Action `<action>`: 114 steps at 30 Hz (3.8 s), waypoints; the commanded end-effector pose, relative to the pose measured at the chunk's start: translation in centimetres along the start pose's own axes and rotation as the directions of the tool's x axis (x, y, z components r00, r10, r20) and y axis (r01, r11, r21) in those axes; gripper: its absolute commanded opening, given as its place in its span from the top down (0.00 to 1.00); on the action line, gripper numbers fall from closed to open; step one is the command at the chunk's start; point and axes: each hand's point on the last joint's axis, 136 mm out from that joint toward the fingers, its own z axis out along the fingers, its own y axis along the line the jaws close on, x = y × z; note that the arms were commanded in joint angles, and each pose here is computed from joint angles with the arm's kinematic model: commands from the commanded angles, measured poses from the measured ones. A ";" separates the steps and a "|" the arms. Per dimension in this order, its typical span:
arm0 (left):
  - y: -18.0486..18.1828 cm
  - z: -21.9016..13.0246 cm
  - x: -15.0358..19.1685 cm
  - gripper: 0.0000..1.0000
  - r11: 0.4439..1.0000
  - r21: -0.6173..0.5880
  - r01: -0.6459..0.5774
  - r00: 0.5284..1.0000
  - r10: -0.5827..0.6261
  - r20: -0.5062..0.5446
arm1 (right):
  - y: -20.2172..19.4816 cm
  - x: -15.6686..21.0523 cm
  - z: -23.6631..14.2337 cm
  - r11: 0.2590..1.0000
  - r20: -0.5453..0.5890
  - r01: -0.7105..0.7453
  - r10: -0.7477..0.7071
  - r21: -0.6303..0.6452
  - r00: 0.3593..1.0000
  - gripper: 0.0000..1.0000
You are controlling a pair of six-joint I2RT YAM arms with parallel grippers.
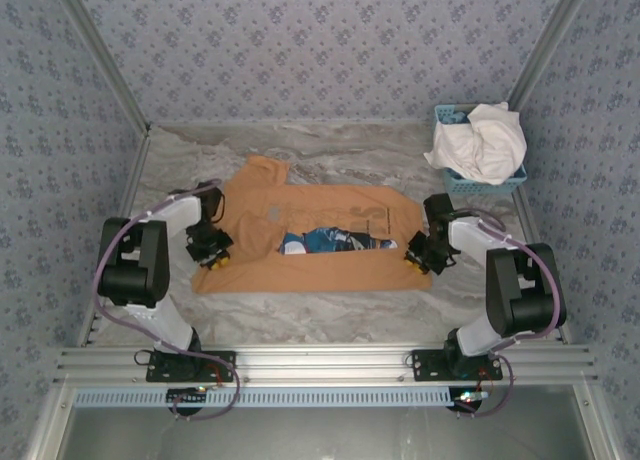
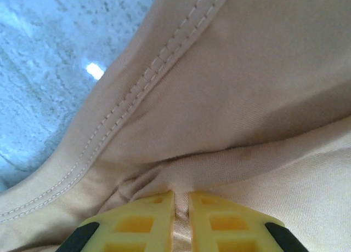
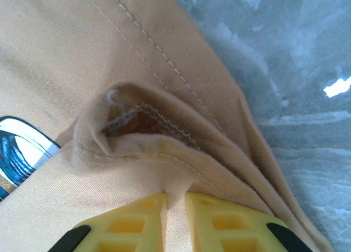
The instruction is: Fold and stack the t-shirts
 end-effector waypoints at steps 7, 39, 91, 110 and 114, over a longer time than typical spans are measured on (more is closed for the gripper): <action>5.4 -0.7 2.5 0.83 0.990 -0.132 0.056 0.998 -0.055 0.008 | -2.8 5.3 -0.8 0.993 -0.110 0.038 -0.026 0.110 0.994 0.77; -21.7 -6.2 -19.7 0.57 0.795 0.444 0.413 0.895 -0.445 -0.036 | 8.1 -10.1 -6.2 0.958 0.228 0.248 -0.212 -0.142 0.950 0.61; -3.9 -13.0 1.0 1.00 0.891 0.350 0.290 0.953 -0.304 -0.016 | 14.1 -7.6 -5.7 0.577 0.276 0.751 -0.816 0.321 0.509 1.00; 3.8 -10.0 8.1 1.00 0.896 0.273 0.349 0.934 -0.358 -0.017 | 4.7 -0.4 -4.7 0.728 0.197 0.617 -0.680 0.300 0.707 0.68; 4.1 -9.6 8.1 1.00 0.914 0.251 0.320 0.944 -0.329 -0.006 | 2.9 -0.1 -5.3 0.879 0.230 0.451 -0.476 0.156 0.849 0.64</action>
